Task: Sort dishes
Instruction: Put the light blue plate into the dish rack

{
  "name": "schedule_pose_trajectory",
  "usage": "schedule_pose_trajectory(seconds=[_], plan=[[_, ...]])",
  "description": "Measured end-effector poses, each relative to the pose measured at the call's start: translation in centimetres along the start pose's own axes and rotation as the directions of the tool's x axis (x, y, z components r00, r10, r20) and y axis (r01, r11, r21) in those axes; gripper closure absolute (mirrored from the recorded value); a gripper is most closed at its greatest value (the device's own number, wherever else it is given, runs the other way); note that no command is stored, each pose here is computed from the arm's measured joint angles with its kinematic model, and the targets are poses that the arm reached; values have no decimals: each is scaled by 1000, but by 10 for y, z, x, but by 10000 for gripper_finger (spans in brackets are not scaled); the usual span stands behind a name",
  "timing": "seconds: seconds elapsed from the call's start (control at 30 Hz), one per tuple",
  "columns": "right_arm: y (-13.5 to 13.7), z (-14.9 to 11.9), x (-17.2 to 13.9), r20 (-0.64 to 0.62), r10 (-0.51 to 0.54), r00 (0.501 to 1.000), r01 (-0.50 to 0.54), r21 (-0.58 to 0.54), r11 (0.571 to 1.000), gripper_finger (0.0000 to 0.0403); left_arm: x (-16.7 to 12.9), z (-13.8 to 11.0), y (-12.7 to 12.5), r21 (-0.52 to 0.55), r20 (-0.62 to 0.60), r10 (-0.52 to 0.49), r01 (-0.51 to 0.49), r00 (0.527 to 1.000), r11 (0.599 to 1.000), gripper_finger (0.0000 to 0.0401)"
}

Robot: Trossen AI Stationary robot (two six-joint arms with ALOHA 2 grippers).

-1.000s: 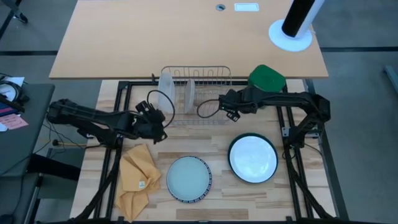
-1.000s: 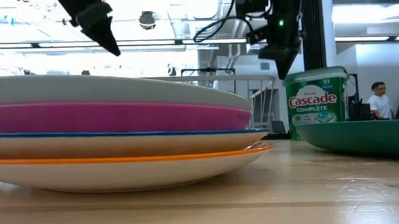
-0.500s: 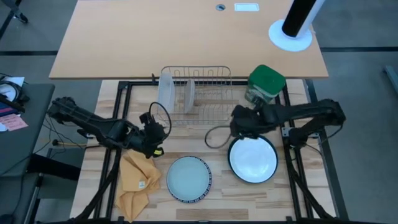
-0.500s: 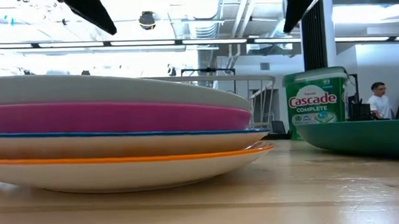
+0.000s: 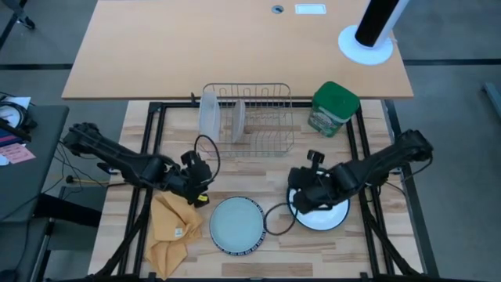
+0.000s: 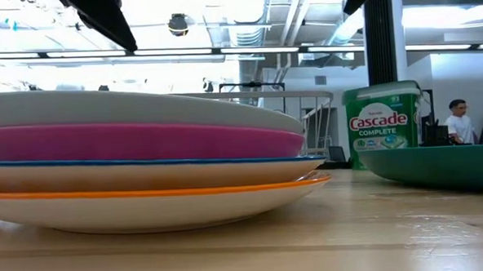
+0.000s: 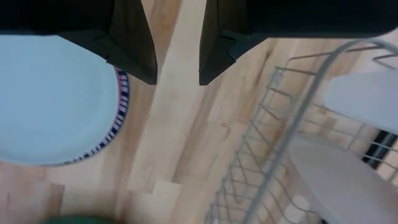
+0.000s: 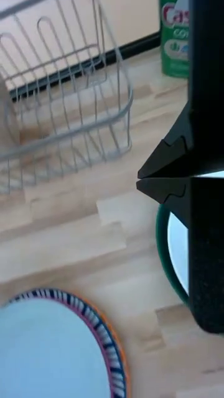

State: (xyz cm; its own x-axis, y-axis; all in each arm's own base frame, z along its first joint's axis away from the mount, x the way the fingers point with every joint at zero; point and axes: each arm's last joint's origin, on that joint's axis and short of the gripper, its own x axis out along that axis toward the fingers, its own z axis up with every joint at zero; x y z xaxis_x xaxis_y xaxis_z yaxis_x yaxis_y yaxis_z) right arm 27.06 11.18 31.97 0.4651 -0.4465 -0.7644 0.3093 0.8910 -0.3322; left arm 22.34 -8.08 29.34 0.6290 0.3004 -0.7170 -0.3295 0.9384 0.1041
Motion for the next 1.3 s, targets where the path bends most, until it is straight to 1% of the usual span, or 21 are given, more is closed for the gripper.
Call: schedule_pose_trajectory(seconds=[0.13, 0.2, 0.33, 0.4, 0.47, 0.67, 0.8, 0.97, 1.13, 1.3], plan=[[19, 4, 10, 10, 49, 999, -48, -2, 999, 403, 5, -1, -10, 61, -6, -16, 17, 1000, 998, 287], [30, 6, 17, -12, 126, 992, -126, -25, 992, 403, 8, -2, -15, 87, -13, -38, 39, 999, 995, 287], [56, 11, 35, -67, 301, 951, -306, -75, 949, 403, 12, -5, -21, 145, -54, -83, 90, 995, 985, 287], [67, 12, 44, -88, 361, 928, -369, -105, 924, 403, 11, -5, -22, 162, -58, -96, 104, 994, 981, 287], [76, 13, 53, -101, 401, 911, -411, -126, 903, 403, 10, -5, -22, 171, -57, -102, 110, 993, 979, 287], [83, 15, 81, -158, 423, 892, -444, -134, 886, 403, 10, -5, -22, 195, -57, -103, 112, 993, 974, 287], [82, 17, 98, -202, 431, 879, -457, -100, 884, 403, 10, -7, -21, 224, -74, -92, 107, 993, 969, 287], [84, 16, 112, -252, 480, 840, -507, -54, 860, 403, 8, -12, -21, 235, -108, -77, 101, 991, 967, 287], [84, 16, 112, -253, 487, 836, -514, -52, 856, 403, 5, -15, -25, 209, -119, -106, 129, 987, 969, 287], [83, 18, 110, -237, 493, 837, -511, -15, 860, 403, -3, -22, -36, 111, -137, -167, 183, 976, 977, 287]])
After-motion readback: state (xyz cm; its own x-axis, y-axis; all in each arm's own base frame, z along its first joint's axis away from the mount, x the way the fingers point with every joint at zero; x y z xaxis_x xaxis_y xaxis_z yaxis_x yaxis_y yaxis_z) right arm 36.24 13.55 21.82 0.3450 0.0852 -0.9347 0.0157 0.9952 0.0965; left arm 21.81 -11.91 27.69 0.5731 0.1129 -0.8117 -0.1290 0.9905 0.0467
